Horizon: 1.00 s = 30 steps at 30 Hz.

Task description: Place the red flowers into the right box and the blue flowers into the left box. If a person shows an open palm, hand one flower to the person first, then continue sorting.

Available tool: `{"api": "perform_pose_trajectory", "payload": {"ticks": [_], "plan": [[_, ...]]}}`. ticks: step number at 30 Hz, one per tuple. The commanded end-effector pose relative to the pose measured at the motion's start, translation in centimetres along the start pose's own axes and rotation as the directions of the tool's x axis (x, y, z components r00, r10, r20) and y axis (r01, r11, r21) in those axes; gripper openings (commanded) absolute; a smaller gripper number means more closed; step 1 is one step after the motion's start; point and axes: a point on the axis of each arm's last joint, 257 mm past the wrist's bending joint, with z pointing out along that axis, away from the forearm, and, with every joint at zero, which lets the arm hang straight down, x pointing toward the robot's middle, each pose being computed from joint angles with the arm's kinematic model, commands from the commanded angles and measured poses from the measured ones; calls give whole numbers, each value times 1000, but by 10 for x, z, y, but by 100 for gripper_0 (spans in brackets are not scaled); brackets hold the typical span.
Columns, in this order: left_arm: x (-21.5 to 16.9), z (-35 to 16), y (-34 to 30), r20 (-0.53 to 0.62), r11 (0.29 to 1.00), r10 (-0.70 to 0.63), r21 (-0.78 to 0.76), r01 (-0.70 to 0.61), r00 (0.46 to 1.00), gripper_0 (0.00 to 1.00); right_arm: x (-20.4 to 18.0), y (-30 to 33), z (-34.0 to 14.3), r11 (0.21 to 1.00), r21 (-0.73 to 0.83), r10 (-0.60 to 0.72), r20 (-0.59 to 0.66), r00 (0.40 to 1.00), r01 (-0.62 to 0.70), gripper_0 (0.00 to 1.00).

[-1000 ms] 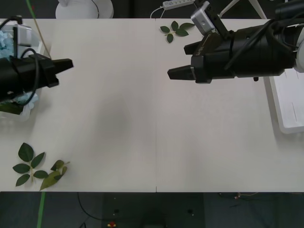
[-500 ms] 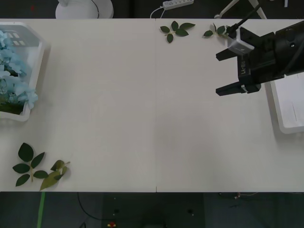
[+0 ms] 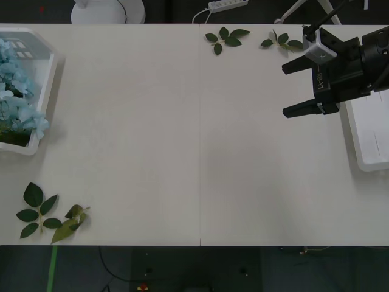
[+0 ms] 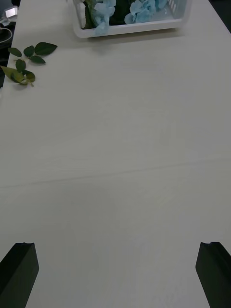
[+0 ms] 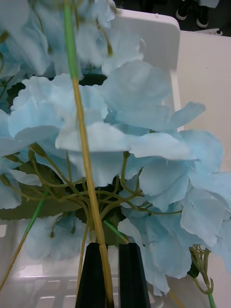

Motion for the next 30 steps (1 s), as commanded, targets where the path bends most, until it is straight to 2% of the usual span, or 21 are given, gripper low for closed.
{"api": "perform_pose_trajectory", "payload": {"ticks": [1, 3, 4, 5, 6, 8, 13, 18, 22, 26, 30], "plan": [[-33, -23, 22, 22, 993, 95, -65, -94, 995, 36, -40, -19, -5, 998, 52, -26, 83, 996, 22, 97], [-33, -24, 25, 29, 993, 94, -73, -92, 995, 62, -43, -20, -5, 998, 55, -28, 87, 996, 24, 97], [-31, -23, 25, 33, 994, 87, -72, -84, 996, 71, -44, -20, -5, 998, 54, -29, 90, 995, 24, 97], [-33, -24, 25, 41, 995, 80, -70, -77, 996, 76, -45, -20, -5, 998, 53, -30, 92, 995, 25, 97], [-32, -24, 24, 46, 996, 71, -64, -68, 996, 87, -46, -18, -5, 998, 49, -33, 94, 995, 28, 97], [-35, -23, 19, 62, 998, 56, -45, -54, 996, 100, -48, -17, -4, 998, 46, -37, 96, 995, 32, 97], [-37, -25, -1, 106, 998, 62, 22, -65, 992, 100, -51, -14, -3, 998, 41, -46, 98, 994, 42, 97], [-14, -50, -28, 121, 986, 107, 118, -121, 987, 100, -51, -14, -3, 998, 41, -46, 98, 994, 42, 100], [-1, -86, -51, 105, 952, 230, 182, -246, 968, 100, -51, -14, -3, 998, 41, -46, 98, 994, 42, 100], [-2, -133, -75, 85, 879, 414, 222, -422, 906, 100, -51, -14, -3, 998, 41, -46, 98, 994, 42, 100], [8, -171, -99, 48, 820, 501, 294, -491, 864, 100, -51, -14, -3, 998, 41, -46, 98, 994, 42, 100]]}}
